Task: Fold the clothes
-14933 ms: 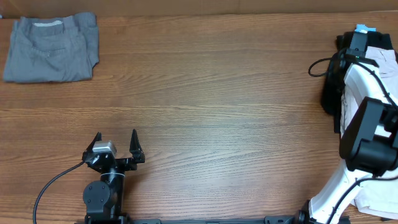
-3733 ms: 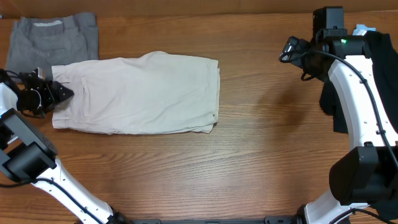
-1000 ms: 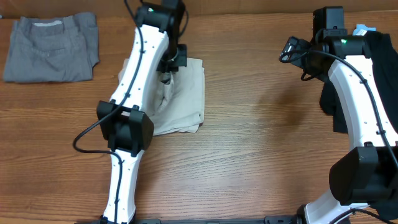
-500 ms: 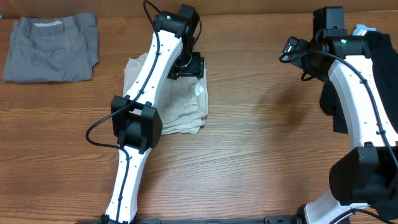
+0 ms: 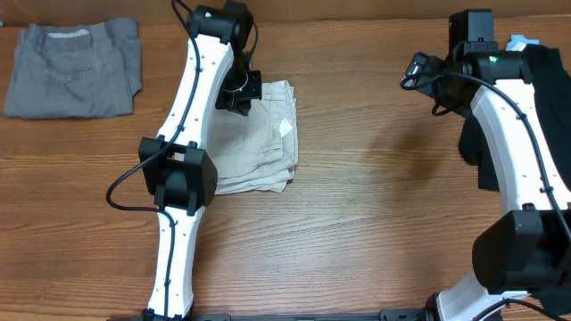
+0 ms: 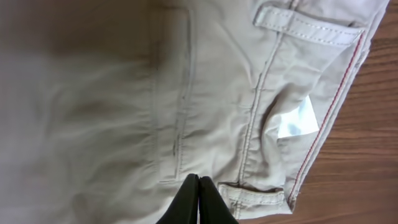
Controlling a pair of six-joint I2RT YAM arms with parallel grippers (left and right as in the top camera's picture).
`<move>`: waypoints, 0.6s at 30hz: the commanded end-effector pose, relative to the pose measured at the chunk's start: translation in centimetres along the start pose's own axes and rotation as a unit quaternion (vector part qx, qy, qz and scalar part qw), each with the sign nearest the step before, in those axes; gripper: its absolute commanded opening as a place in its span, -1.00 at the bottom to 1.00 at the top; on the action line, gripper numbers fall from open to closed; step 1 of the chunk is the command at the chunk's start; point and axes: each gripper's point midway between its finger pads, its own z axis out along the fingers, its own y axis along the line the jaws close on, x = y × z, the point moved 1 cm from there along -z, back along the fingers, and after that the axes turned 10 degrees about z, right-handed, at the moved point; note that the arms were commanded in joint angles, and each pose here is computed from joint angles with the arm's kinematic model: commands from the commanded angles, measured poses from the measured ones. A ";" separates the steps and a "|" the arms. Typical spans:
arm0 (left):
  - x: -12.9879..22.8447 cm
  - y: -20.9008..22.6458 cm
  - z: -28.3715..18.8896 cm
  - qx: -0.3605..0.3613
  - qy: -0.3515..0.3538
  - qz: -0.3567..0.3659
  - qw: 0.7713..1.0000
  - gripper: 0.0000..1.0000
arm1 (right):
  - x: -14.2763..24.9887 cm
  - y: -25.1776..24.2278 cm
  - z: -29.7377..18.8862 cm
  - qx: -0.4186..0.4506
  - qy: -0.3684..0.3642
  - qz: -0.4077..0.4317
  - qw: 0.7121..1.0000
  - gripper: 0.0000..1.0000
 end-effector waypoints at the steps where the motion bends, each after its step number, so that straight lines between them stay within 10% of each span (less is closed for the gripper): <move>1: 1.4 -3.1 1.7 0.021 0.028 0.031 0.999 -0.91 | -0.7 0.4 -1.0 -0.011 -0.012 0.004 1.000 1.00; 18: 5.0 -8.6 8.9 0.051 0.099 0.080 0.991 -0.91 | -0.7 0.4 -1.0 -0.011 -0.012 0.004 1.000 1.00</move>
